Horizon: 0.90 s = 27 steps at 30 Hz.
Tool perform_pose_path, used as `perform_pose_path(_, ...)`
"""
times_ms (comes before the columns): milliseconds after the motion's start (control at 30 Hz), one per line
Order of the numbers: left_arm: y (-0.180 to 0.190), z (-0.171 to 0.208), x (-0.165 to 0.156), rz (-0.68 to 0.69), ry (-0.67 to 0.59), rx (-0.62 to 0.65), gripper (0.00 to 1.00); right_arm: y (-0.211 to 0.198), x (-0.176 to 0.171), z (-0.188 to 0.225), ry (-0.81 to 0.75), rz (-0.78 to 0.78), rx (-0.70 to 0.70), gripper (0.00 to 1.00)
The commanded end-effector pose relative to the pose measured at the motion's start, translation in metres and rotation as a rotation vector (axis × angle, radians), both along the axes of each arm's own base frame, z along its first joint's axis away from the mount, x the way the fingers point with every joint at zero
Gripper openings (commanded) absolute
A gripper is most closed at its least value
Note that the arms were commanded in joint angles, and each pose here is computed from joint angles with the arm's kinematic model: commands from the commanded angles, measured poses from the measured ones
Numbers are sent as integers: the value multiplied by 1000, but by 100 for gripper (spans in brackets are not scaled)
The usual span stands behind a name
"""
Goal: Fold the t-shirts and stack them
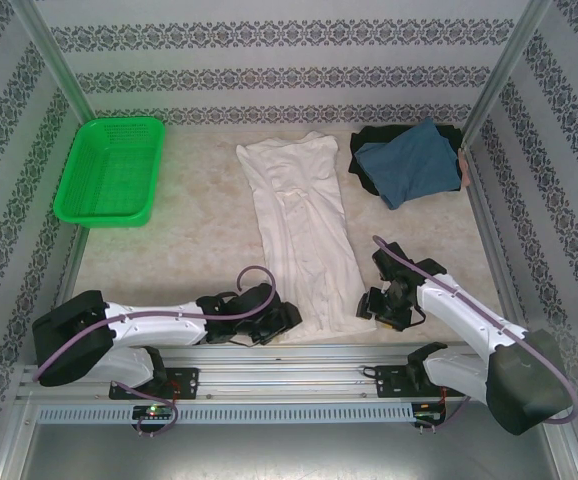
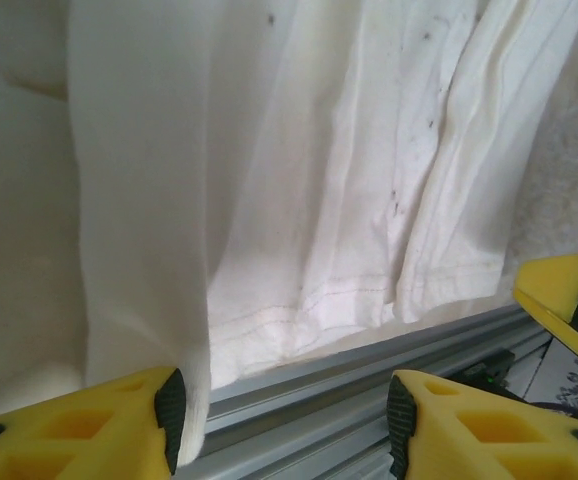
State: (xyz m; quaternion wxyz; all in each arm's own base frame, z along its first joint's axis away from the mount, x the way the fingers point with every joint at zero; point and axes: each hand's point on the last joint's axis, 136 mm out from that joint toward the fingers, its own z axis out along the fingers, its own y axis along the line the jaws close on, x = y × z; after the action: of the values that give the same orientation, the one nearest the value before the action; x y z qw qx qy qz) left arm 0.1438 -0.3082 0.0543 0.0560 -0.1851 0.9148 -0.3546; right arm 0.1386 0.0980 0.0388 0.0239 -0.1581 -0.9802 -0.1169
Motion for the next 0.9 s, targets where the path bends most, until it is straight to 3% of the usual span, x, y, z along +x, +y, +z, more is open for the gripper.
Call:
perform_pose_path(0,3,-8,-8,30,38,-17,55,0,-2,-1,12,22,5,56)
perform_pose_path(400,37,-24,-22,41,72,124,49,9,2,-3,20,65,-26,51)
perform_pose_path(633,25,-37,-21,-23,85,194,46,12,6,-5,35,86,-45,46)
perform_pose_path(867,21,-40,-14,-24,64,221,36,15,5,-16,50,84,-60,41)
